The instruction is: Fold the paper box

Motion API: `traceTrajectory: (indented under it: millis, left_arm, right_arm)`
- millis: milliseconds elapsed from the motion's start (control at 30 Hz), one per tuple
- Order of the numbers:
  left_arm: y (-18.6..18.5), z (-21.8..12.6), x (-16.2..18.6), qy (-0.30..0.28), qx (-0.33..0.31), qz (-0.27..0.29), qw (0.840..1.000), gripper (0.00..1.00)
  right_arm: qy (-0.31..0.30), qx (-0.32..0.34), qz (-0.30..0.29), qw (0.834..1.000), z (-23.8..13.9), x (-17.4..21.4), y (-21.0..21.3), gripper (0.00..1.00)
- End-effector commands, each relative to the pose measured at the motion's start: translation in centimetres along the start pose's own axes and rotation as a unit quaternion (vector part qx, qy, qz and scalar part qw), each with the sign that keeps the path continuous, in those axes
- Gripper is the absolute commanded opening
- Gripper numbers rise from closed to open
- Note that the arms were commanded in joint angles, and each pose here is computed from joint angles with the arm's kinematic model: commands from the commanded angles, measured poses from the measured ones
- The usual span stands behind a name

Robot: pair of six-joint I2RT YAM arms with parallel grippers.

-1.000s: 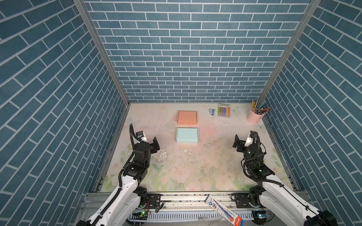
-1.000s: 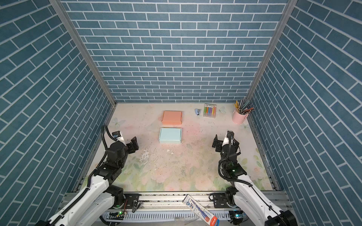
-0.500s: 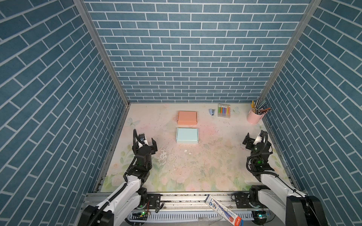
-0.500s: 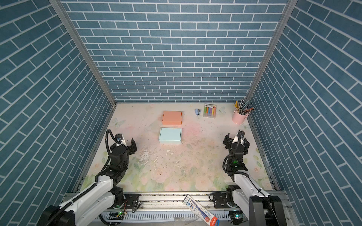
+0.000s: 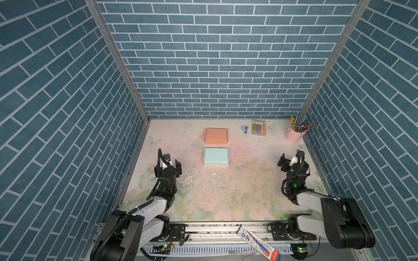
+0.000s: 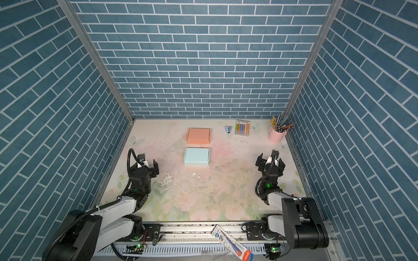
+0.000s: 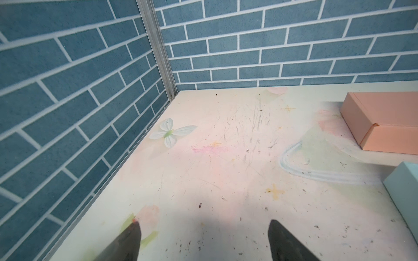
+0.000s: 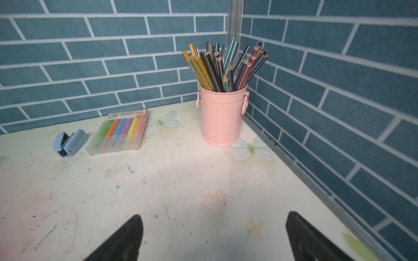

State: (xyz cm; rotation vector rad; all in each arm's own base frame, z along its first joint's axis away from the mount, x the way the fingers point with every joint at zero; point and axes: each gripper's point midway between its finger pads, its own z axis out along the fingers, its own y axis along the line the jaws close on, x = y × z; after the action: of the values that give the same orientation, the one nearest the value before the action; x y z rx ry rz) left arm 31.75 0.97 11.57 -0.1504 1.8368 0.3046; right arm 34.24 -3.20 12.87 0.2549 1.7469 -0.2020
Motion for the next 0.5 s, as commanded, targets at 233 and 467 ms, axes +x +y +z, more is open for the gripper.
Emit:
traceTrajectory:
  millis: [233,467]
  left_arm:
    - [-0.5,2.2,-3.8,-0.063,0.023,-0.027,0.997,0.88]
    - [-0.9,3.1,-4.3,-0.079,0.034,-0.026,0.996,0.88]
  right_arm:
    - [-0.036,-0.004,-0.021,0.999,1.6,-1.0,0.3,0.98]
    - [-0.014,-0.026,-0.032,0.999,2.7,-0.4,1.2,0.98]
